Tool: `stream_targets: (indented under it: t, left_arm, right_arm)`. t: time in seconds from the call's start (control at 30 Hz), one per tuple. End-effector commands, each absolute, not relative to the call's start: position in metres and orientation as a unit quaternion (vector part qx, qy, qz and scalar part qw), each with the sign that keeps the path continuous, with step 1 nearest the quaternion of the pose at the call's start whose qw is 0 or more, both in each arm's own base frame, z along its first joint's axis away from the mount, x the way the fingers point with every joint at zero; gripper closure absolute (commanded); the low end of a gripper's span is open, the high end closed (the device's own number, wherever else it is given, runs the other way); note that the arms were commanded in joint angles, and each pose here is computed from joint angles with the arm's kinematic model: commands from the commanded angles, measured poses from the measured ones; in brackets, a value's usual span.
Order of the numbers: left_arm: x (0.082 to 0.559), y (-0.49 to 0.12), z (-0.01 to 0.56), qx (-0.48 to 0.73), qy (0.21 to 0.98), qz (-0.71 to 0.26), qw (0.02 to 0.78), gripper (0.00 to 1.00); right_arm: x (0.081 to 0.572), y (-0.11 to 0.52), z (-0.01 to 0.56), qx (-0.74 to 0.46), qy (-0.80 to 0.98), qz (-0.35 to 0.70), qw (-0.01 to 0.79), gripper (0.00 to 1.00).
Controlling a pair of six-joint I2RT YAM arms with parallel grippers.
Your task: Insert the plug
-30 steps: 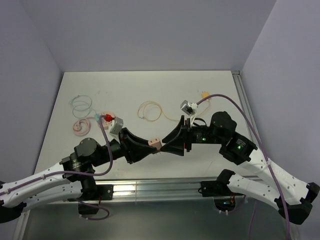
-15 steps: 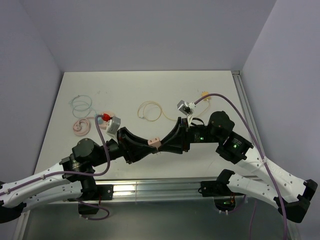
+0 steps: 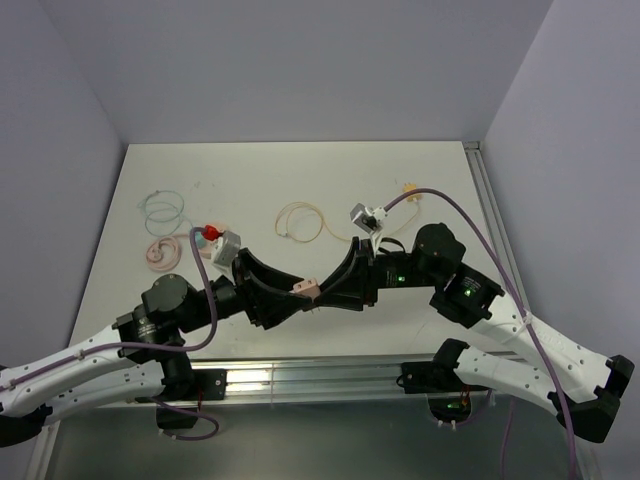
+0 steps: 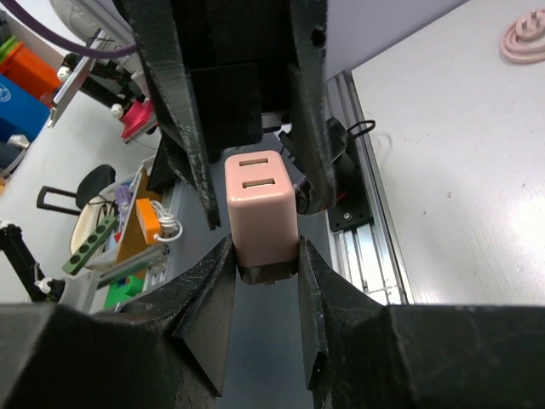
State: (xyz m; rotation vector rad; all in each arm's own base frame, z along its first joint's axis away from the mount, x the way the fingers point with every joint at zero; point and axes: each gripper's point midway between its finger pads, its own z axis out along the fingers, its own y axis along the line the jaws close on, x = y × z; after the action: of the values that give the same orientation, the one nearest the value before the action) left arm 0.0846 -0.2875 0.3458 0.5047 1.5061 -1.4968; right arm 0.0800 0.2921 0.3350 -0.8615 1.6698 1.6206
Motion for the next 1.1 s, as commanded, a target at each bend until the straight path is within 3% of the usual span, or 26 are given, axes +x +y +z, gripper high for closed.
stream_targets:
  t: [0.0, 0.13, 0.4, 1.07]
  left_arm:
    - [0.090, -0.279, 0.362, 0.195, 0.609, -0.599, 0.481, 0.35]
    - [0.089, -0.270, 0.361, 0.199, 0.623, -0.584, 0.480, 0.23]
    - [0.076, -0.263, 0.355, 0.241, 0.645, -0.565, 0.454, 0.18]
    - [0.067, -0.292, 0.322, 0.321, 0.694, -0.536, 0.358, 0.29]
  right_arm:
    - [0.076, 0.290, 0.337, -0.340, 0.630, 0.615, 0.330, 1.00]
    - [0.075, 0.287, 0.334, -0.349, 0.634, 0.605, 0.332, 1.00]
    - [0.066, 0.284, 0.321, -0.395, 0.635, 0.589, 0.306, 1.00]
    - [0.054, 0.286, 0.306, -0.445, 0.637, 0.568, 0.270, 1.00]
